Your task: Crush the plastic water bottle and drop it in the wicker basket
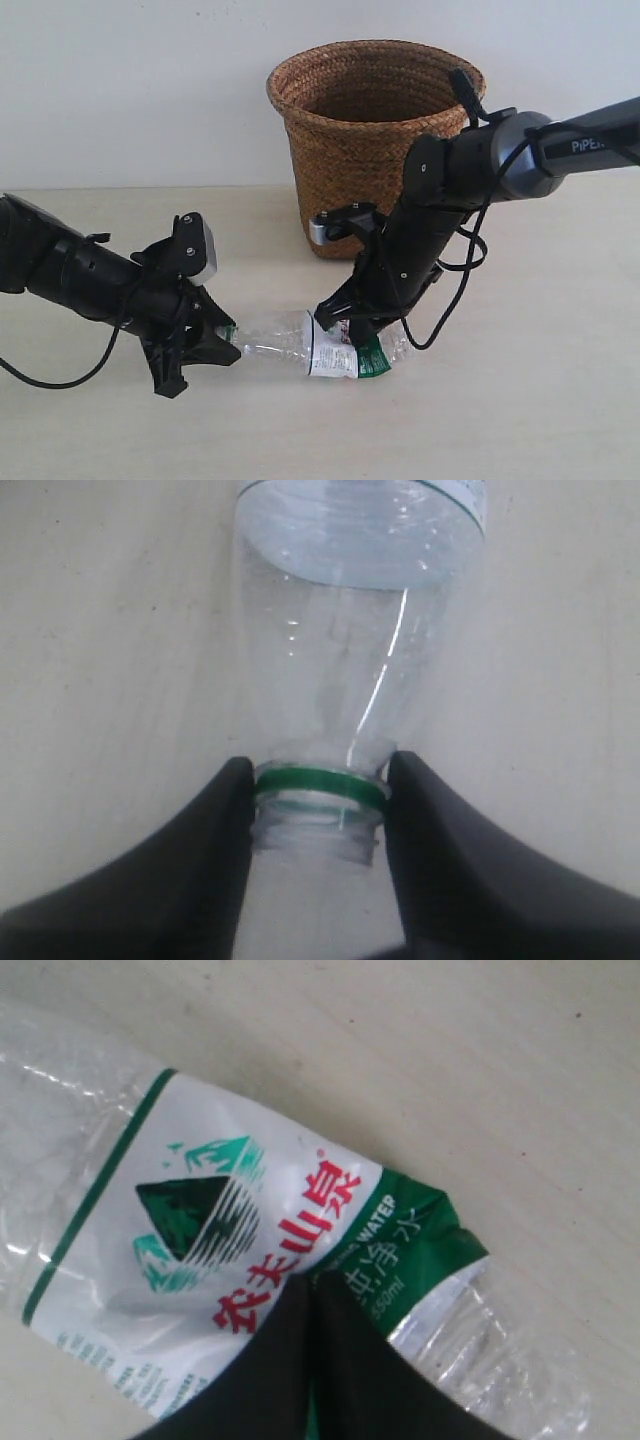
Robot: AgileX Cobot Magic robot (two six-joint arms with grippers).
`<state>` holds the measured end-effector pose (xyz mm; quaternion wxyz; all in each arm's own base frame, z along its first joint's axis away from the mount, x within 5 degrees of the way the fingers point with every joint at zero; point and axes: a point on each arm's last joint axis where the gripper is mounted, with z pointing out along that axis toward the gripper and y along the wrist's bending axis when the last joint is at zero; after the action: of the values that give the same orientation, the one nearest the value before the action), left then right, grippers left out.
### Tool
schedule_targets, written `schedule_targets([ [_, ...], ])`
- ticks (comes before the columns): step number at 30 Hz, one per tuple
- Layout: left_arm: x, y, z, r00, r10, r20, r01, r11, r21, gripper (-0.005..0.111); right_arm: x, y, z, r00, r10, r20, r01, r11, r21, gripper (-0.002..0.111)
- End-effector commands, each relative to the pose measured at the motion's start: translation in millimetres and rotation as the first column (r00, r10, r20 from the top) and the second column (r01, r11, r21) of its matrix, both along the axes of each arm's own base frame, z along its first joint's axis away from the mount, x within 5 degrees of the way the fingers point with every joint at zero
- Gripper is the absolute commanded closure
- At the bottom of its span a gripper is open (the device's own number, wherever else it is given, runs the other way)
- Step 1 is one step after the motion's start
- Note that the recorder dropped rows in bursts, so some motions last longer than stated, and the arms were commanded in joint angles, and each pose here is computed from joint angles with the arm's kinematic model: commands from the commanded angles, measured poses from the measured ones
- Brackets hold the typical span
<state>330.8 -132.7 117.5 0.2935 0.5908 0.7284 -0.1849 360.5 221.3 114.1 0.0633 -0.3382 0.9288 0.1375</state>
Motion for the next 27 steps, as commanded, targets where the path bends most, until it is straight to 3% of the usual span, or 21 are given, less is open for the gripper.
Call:
schedule_targets([
  [1, -1, -3, 7, 1.000, -0.007, 0.002, 0.007, 0.999, -0.035, 0.103, -13, -11, -58, 0.985, 0.074, -0.154, -0.094, 0.987, -0.130, 0.108],
  [15, 1, -2, -20, 0.998, 0.015, -0.059, -0.016, 1.000, -0.007, 0.103, -17, -12, -59, 0.968, 0.117, -0.221, -0.151, 0.978, -0.145, 0.108],
  [19, 1, -2, -20, 0.998, 0.015, -0.059, -0.016, 1.000, -0.007, 0.103, -11, -6, -72, 0.926, 0.123, -0.357, -0.193, 0.967, -0.166, 0.108],
  [23, 1, -2, -20, 0.998, 0.015, -0.059, -0.016, 1.000, -0.007, 0.103, -3, -2, -61, 0.942, 0.113, -0.316, -0.170, 0.973, -0.159, 0.108],
  [27, 1, -2, -20, 0.998, 0.019, -0.055, -0.020, 1.000, -0.003, 0.103, 4, 1, -23, 0.971, 0.127, -0.205, -0.154, 0.980, -0.122, 0.108],
])
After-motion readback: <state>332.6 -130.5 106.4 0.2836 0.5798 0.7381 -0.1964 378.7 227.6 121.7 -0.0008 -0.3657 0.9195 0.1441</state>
